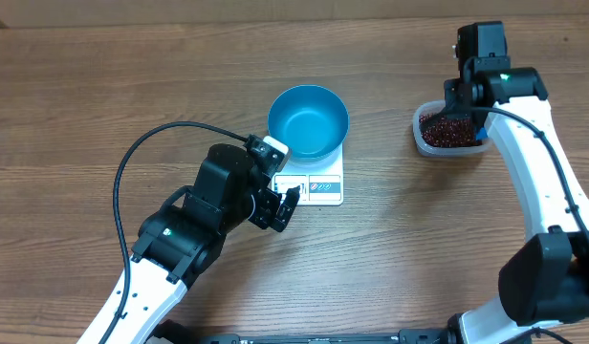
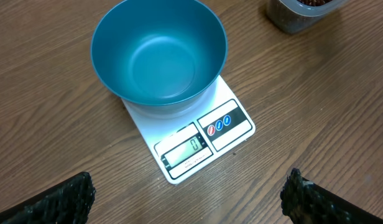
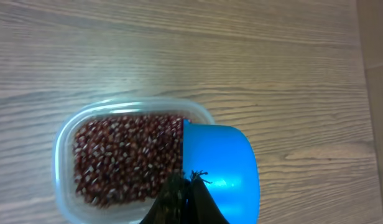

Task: Scoop item into bowl and weigh 150g on scale
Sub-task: 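Lower the blue cup into the bean tub with the right gripper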

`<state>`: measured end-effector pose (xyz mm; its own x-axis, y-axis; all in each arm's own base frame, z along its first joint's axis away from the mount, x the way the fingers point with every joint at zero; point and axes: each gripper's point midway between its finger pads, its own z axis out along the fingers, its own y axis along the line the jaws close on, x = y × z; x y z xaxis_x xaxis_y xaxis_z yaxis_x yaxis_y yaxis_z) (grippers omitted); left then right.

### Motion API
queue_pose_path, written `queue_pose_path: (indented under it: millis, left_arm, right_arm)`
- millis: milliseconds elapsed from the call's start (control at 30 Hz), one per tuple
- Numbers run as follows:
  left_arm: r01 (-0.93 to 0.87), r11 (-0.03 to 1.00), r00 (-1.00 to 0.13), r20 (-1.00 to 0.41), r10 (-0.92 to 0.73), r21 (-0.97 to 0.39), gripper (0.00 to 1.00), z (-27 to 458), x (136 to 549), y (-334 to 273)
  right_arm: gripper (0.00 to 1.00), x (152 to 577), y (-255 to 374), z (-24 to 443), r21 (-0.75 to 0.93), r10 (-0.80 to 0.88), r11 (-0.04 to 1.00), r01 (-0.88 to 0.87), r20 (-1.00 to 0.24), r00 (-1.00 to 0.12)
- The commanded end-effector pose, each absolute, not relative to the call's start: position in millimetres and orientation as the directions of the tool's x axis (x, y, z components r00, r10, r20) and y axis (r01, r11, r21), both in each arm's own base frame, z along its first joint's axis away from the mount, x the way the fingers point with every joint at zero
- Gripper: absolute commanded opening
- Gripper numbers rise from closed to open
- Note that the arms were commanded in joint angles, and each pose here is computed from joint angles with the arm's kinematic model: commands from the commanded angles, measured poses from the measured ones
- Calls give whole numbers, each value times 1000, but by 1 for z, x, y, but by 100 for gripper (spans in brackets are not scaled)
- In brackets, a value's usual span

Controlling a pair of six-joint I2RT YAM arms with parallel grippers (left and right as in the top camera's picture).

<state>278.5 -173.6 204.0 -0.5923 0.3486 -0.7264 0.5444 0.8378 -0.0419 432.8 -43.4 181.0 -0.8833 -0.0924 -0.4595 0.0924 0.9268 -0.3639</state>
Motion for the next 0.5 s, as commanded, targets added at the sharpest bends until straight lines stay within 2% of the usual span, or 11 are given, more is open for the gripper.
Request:
queue_pose_path:
  millis: [0, 167, 467]
  left_arm:
    - [557, 830, -568, -744, 352, -33, 99, 214, 281, -175]
    - [558, 829, -568, -744, 352, -33, 99, 214, 281, -175]
    - [557, 830, -568, -744, 352, -33, 99, 214, 281, -175]
  right_arm:
    - [4, 443, -47, 185, -395, -101, 913, 106, -469, -877]
    - [4, 444, -41, 165, -369, -91, 926, 84, -433, -897]
    - [4, 447, -29, 157, -302, -87, 952, 54, -433, -897]
